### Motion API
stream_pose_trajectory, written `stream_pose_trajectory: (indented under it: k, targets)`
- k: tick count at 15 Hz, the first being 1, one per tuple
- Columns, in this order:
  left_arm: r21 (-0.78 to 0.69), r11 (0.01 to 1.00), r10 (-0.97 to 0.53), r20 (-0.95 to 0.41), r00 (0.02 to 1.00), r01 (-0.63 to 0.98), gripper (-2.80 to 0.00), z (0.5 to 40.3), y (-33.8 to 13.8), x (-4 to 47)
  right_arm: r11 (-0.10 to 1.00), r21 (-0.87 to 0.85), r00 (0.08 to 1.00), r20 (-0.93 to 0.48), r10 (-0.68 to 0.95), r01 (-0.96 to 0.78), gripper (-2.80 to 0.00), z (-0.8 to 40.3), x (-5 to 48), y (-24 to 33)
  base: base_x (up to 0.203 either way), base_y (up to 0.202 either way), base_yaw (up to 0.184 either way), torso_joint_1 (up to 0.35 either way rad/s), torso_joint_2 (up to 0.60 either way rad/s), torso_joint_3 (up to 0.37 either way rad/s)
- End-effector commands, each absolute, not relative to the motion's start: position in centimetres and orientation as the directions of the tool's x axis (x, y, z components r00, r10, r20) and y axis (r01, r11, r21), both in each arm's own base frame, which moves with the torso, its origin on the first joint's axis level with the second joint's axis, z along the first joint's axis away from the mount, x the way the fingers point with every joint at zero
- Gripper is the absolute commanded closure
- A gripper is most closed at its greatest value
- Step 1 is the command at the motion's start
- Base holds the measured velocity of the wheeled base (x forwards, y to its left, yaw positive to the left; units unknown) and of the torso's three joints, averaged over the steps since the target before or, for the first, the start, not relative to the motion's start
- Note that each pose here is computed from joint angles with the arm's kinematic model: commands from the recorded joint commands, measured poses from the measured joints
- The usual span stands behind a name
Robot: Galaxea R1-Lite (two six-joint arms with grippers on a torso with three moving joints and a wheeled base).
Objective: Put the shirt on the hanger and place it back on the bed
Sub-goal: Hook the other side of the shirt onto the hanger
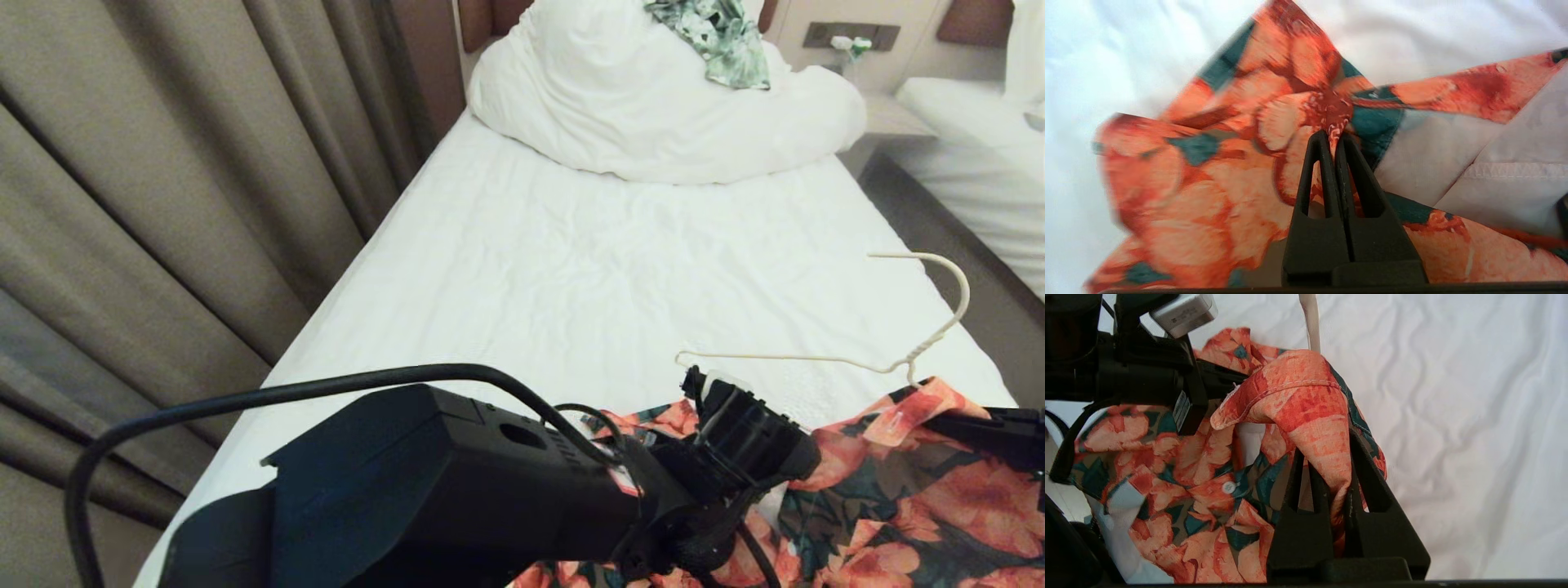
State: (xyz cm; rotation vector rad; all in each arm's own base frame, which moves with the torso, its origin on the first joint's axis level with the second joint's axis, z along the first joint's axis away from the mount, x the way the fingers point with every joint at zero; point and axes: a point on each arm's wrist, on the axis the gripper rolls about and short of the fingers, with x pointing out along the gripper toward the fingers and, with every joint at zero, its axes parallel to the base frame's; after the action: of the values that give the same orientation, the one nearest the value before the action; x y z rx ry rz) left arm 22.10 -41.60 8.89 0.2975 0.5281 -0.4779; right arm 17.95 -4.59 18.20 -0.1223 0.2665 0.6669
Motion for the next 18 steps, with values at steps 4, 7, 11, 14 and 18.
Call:
stream_pose_trajectory:
  k: [4, 7, 11, 14, 18]
  targets:
    - [0.122, 0.887, -0.331, -0.507, 0.796, 0.446, 0.0, 12.7, -38.5, 23.6, 0.742, -0.011, 0.725, -0.223, 0.651, -0.67, 0.0, 19.4, 17.3, -4.2, 0.0, 0.0, 0.0, 0.0, 0.0, 0.0]
    - [0.135, 0.918, -0.258, -0.508, 0.822, 0.372, 0.0, 13.4, -35.5, 25.2, 0.729, -0.001, 0.711, -0.219, 0.668, -0.685, 0.0, 19.3, 17.4, -4.2, 0.0, 0.0, 0.0, 0.0, 0.0, 0.0]
    - [0.128, 0.938, -0.223, -0.488, 0.844, 0.321, 0.0, 15.4, -32.7, 25.3, 0.69, 0.044, 0.665, -0.227, 0.712, -0.723, 0.0, 18.6, 18.3, -3.8, 0.0, 0.0, 0.0, 0.0, 0.0, 0.0]
    - [0.092, 0.941, -0.251, -0.452, 0.856, 0.325, 0.0, 18.1, -31.2, 24.2, 0.639, 0.051, 0.615, -0.219, 0.757, -0.768, 0.0, 18.7, 18.7, -2.9, 0.0, 0.0, 0.0, 0.0, 0.0, 0.0]
    - [0.056, 0.932, -0.301, -0.427, 0.853, 0.357, 0.0, 20.5, -29.4, 22.2, 0.592, 0.06, 0.575, -0.177, 0.798, -0.803, 0.0, 20.7, 18.2, -1.6, 0.0, 0.0, 0.0, 0.0, 0.0, 0.0]
